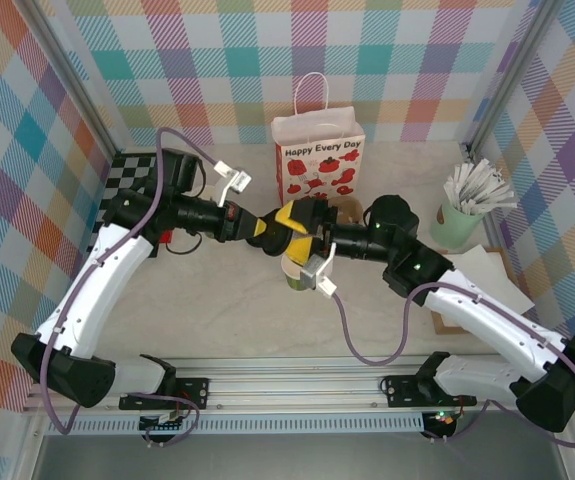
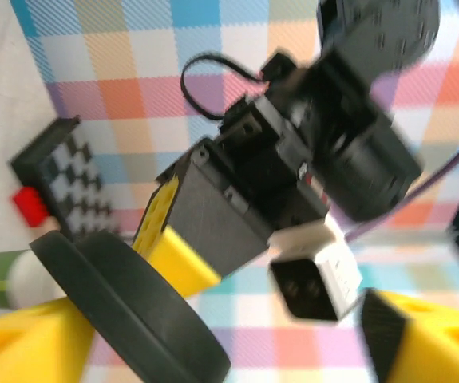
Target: Pack the takeout coffee
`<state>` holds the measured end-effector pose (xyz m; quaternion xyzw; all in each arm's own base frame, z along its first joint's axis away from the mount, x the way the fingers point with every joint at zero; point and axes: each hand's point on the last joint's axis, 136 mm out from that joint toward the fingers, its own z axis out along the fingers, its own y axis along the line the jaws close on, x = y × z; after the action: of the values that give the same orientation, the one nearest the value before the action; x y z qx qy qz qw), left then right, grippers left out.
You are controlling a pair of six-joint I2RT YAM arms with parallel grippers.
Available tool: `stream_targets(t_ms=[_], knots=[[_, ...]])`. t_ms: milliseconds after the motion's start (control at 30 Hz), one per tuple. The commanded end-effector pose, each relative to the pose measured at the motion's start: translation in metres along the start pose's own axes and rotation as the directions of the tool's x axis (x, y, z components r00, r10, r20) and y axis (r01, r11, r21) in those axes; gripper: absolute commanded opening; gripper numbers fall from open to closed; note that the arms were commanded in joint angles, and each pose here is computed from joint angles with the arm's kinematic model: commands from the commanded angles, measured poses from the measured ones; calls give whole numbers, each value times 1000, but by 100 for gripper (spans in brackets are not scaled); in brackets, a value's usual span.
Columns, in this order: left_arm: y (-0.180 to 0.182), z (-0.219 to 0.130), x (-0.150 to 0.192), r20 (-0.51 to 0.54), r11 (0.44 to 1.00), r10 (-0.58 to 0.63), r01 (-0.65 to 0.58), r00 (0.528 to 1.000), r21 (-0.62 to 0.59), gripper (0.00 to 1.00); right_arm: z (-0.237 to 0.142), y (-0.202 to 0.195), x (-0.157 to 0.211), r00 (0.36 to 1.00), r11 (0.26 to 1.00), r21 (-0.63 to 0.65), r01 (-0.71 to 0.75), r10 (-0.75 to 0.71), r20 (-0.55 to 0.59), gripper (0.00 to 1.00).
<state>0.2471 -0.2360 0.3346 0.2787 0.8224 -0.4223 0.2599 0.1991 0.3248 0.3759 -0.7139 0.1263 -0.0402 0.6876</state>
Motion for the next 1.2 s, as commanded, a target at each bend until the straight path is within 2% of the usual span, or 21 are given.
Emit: stream_targets(t_ms=[0, 67, 133, 167, 233, 267, 333, 400, 467, 567, 667, 767, 967, 1167], knots=[[30, -6, -8, 75, 977, -25, 40, 997, -208, 0, -16, 36, 24, 841, 855, -58, -516, 493, -221, 100], [54, -7, 0, 64, 941, -90, 105, 994, -322, 0, -23, 44, 36, 697, 737, 42, -675, 656, -290, 100], [71, -5, 8, 61, 895, -152, 163, 987, -415, 0, -34, 44, 56, 459, 535, 239, -810, 832, -311, 100], [77, -2, 12, 63, 872, -184, 192, 981, -449, 0, -45, 43, 74, 258, 358, 391, -848, 923, -286, 100], [82, 8, 18, 59, 839, -236, 234, 970, -491, 0, -72, 53, 110, -122, 22, 630, -776, 975, -184, 100], [85, 15, 23, 48, 815, -264, 249, 963, -523, 0, -85, 64, 124, -272, -108, 694, -712, 954, -130, 100], [89, 26, 33, 22, 762, -320, 271, 947, -588, 0, -101, 92, 138, -491, -307, 754, -581, 871, -24, 100], [93, 36, 45, -14, 705, -374, 274, 927, -654, 0, -106, 122, 140, -664, -476, 741, -474, 746, 55, 100], [91, 51, 57, -59, 679, -407, 259, 911, -687, 0, -105, 146, 137, -805, -628, 692, -356, 582, 115, 100], [88, 71, 62, -78, 668, -413, 243, 907, -704, 0, -95, 174, 128, -918, -735, 646, -208, 375, 131, 100], [91, 89, 64, -80, 664, -423, 249, 903, -705, 0, -78, 190, 117, -964, -792, 588, -168, 257, 71, 99], [94, 106, 70, -96, 664, -443, 254, 891, -703, 0, -74, 206, 114, -973, -802, 576, -156, 224, 49, 95], [103, 119, 72, -93, 654, -440, 248, 893, -714, 0, -61, 212, 106, -972, -831, 510, -222, 230, -49, 92], [103, 133, 72, -108, 685, -436, 251, 894, -684, 0, -56, 224, 108, -976, -835, 509, -212, 209, -64, 91]])
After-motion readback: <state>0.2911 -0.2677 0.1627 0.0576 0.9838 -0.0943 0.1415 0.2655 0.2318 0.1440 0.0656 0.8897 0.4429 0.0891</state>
